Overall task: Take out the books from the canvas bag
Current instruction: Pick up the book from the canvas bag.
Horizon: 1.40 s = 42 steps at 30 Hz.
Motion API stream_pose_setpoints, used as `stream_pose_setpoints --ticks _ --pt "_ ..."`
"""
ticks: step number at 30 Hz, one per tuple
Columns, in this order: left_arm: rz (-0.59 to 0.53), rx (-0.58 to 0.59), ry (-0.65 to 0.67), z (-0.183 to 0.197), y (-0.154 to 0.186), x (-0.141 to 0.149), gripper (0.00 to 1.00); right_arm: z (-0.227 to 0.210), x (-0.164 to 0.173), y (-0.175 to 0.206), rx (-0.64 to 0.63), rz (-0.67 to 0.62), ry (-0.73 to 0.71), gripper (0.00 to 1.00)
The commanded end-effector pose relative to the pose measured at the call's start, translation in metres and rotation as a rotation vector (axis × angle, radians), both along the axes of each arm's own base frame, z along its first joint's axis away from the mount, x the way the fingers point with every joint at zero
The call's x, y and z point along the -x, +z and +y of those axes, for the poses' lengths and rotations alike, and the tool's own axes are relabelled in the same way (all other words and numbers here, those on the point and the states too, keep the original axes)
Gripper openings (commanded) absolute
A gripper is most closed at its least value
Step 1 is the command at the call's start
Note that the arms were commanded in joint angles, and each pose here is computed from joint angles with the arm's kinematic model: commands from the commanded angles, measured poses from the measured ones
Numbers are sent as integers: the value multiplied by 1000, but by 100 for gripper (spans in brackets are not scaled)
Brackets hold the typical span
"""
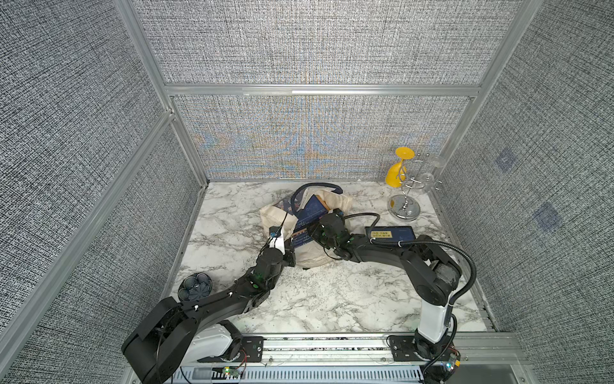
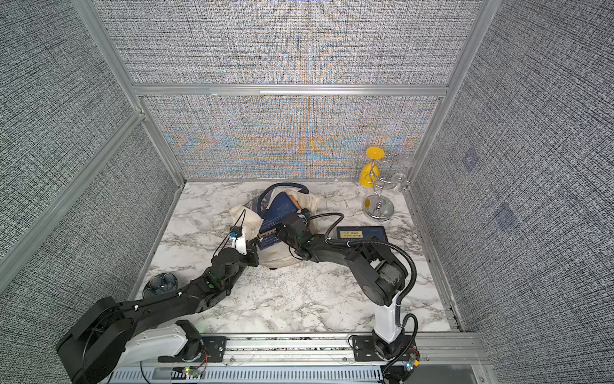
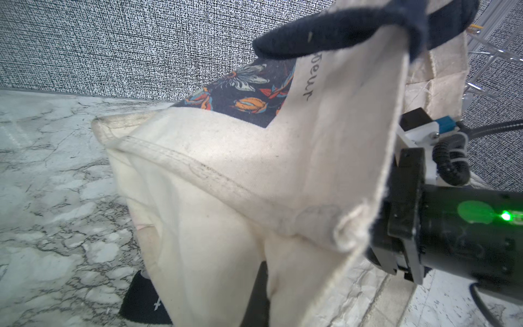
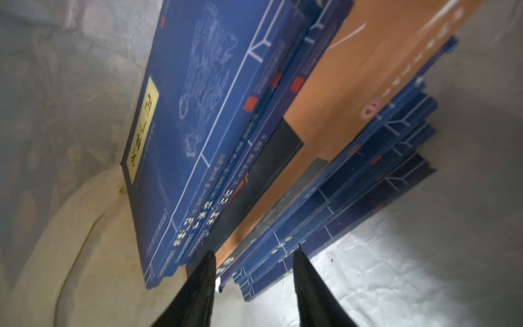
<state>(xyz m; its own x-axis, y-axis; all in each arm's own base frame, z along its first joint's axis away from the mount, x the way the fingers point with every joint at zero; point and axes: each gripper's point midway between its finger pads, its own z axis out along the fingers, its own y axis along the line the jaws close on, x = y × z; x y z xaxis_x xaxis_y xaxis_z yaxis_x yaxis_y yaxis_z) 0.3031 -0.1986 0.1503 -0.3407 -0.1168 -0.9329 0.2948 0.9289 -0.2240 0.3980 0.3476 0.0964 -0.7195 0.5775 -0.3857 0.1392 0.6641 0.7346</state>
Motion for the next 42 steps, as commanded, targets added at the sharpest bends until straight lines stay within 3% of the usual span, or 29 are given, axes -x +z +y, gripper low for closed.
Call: stream_pose_setpoints --ticks 1,12,33,42 --pt "-35 40 -31 -7 12 0 0 -1 -9 1 -14 -10 -31 45" --pt "-32 47 -38 -9 13 1 0 -1 -26 -5 15 -39 -42 34" --pt "-22 43 -56 -14 7 -1 0 30 -43 69 -97 -248 72 15" --pt "-27 39 -54 -14 8 -1 0 28 -44 67 -111 -240 51 13"
